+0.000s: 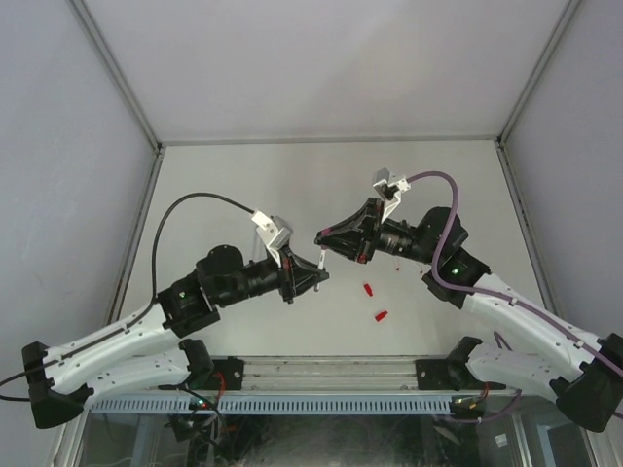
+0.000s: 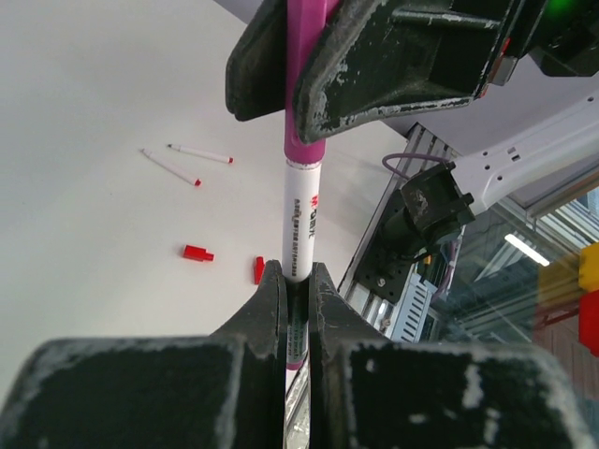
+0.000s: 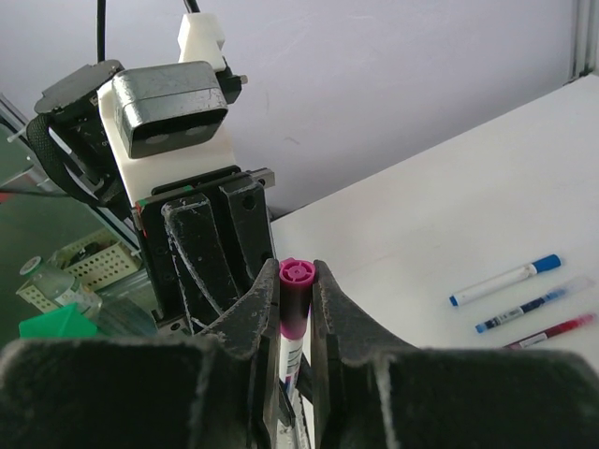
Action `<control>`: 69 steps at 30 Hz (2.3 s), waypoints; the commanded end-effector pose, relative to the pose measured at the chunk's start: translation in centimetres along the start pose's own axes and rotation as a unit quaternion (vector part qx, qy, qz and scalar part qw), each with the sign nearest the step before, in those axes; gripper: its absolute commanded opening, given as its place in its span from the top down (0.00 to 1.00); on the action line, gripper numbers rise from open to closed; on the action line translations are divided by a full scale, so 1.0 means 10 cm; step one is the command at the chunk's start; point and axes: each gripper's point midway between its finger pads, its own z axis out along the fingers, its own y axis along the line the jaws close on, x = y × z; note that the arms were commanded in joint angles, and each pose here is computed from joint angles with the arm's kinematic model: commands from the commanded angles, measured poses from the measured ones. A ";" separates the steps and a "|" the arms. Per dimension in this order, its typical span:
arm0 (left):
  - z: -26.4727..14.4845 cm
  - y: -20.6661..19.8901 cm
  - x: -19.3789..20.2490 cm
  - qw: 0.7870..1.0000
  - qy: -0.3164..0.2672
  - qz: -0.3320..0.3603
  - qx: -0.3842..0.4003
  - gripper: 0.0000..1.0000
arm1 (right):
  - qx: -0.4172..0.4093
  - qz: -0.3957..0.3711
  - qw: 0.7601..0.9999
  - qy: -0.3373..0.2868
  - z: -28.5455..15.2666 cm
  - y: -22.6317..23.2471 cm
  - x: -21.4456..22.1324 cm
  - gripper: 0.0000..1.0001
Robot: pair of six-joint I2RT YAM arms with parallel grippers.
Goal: Insert the pens into the pen caps
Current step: Press the pen cap onto the pen.
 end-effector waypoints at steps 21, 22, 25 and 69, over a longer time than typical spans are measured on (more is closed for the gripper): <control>-0.25 -0.39 -1.05 0.989 -0.145 0.015 0.040 1.00 | -0.021 0.020 0.984 0.178 -0.14 0.16 1.31 1.00; -0.25 -0.39 -1.05 0.988 -0.145 0.015 0.040 1.00 | -0.019 0.018 0.983 0.181 -0.14 0.16 1.33 1.00; -0.25 -0.40 -1.06 0.988 -0.146 0.015 0.040 1.00 | -0.015 0.014 0.981 0.192 -0.15 0.16 1.40 1.00; -0.22 -0.33 -1.04 0.989 -0.144 0.018 0.024 1.00 | 0.013 -0.040 0.963 0.266 -0.30 0.21 1.81 1.00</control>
